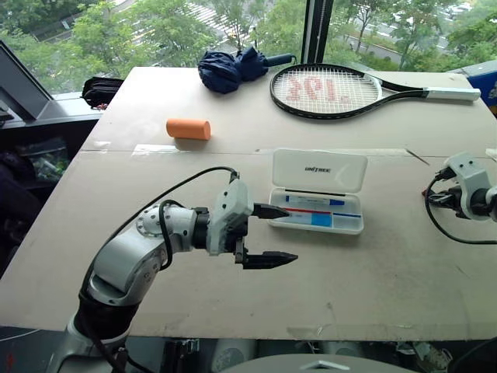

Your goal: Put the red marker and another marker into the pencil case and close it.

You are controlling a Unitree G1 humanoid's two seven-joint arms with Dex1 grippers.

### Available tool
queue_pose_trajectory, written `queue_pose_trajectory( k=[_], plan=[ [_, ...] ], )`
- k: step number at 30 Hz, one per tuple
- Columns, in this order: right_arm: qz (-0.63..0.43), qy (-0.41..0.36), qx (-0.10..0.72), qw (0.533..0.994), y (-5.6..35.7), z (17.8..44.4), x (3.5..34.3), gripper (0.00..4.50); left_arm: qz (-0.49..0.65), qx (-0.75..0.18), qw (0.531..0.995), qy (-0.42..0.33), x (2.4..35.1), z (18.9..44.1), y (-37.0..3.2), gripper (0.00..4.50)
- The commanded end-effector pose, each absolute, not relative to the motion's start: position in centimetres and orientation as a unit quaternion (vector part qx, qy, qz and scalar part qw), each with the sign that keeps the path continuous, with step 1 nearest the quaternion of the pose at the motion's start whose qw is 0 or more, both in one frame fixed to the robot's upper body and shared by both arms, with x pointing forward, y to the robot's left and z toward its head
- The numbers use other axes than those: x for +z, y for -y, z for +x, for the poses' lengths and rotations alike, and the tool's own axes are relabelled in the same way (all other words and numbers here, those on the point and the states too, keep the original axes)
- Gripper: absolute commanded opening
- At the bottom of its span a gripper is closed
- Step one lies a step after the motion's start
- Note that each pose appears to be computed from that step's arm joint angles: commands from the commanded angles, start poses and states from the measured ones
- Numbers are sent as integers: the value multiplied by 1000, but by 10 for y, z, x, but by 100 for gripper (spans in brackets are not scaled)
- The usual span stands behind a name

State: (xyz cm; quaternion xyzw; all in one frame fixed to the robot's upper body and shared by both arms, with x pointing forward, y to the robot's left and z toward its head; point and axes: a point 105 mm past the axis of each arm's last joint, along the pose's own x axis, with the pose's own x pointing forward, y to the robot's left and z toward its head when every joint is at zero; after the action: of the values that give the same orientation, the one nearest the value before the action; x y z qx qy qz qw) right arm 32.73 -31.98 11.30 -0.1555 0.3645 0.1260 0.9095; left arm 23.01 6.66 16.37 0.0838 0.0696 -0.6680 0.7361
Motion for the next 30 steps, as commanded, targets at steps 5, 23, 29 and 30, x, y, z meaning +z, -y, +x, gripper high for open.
queue_pose_trajectory(
  k=[5,23,29,30],
  plan=[
    [-307,-238,430,815,217,281,159,5,75,-667,741,-30,182,224,-53,450],
    [-339,-257,530,733,151,285,134,5,89,-629,767,-93,189,204,-118,450],
    [-332,-272,530,731,151,282,131,98,87,-626,769,-95,190,204,-118,450],
    [-332,-271,528,733,151,282,132,111,87,-626,769,-96,189,203,-118,450]
  ],
)
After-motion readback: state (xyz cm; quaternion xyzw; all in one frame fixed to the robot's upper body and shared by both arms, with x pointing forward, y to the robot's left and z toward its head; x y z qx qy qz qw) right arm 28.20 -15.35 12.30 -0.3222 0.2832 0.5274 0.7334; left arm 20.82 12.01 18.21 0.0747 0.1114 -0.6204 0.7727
